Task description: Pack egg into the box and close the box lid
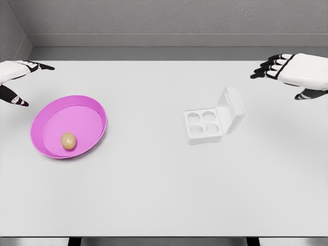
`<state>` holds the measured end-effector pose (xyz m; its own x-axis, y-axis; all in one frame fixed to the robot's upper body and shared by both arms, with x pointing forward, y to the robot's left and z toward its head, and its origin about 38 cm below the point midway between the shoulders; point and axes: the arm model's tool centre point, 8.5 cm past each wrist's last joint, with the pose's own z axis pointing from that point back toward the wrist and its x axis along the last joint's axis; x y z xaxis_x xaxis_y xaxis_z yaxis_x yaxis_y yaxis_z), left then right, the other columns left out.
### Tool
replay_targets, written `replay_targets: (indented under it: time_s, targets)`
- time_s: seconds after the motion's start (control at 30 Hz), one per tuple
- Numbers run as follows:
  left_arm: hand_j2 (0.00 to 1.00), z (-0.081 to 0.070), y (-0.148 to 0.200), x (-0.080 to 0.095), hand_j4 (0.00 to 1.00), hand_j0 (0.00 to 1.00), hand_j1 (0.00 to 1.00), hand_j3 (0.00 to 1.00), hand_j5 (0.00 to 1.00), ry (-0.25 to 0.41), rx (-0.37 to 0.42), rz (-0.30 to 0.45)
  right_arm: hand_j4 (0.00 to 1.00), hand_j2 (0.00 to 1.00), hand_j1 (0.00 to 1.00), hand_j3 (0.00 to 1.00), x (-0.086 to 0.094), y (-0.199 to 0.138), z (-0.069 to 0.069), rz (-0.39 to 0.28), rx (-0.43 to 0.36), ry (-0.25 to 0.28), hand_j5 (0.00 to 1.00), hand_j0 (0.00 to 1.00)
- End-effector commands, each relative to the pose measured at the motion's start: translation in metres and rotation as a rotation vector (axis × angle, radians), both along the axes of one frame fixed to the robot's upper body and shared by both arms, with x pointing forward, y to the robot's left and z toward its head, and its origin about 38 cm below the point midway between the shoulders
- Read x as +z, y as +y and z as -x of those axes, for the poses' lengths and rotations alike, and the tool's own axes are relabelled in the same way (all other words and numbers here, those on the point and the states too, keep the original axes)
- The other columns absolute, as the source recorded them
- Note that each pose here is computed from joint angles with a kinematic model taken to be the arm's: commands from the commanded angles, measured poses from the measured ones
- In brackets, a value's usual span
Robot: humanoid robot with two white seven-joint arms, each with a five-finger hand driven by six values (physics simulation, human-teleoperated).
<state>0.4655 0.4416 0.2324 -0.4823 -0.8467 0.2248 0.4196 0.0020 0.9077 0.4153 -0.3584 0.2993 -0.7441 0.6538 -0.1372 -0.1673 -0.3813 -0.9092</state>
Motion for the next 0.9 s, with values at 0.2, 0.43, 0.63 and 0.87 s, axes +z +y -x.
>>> replay_targets:
  time_s: [0.2, 0.43, 0.63, 0.87]
  targets:
    - [1.0, 0.0, -0.022, -0.021, 1.0, 1.0, 1.0, 1.0, 1.0, 0.075, -0.073, -0.061, 1.0, 1.0, 1.0, 1.0, -0.003, -0.015, -0.005, -0.02, -0.05, 0.015, 1.0, 1.0]
    - [1.0, 0.024, -0.069, -0.012, 1.0, 1.0, 1.0, 1.0, 1.0, 0.097, -0.294, -0.218, 1.0, 1.0, 1.0, 1.0, -0.056, -0.036, -0.009, 0.029, -0.123, 0.161, 1.0, 1.0]
    - [1.0, 0.036, -0.07, -0.026, 1.0, 1.0, 1.0, 1.0, 1.0, 0.148, -0.322, -0.255, 1.0, 1.0, 1.0, 1.0, -0.072, -0.032, -0.007, 0.065, -0.111, 0.195, 1.0, 1.0]
    - [0.92, 0.052, -0.098, -0.042, 0.92, 0.92, 0.92, 0.92, 0.92, 0.164, -0.424, -0.287, 1.0, 1.0, 1.0, 1.0, -0.076, -0.03, -0.006, 0.072, -0.103, 0.207, 1.0, 1.0]
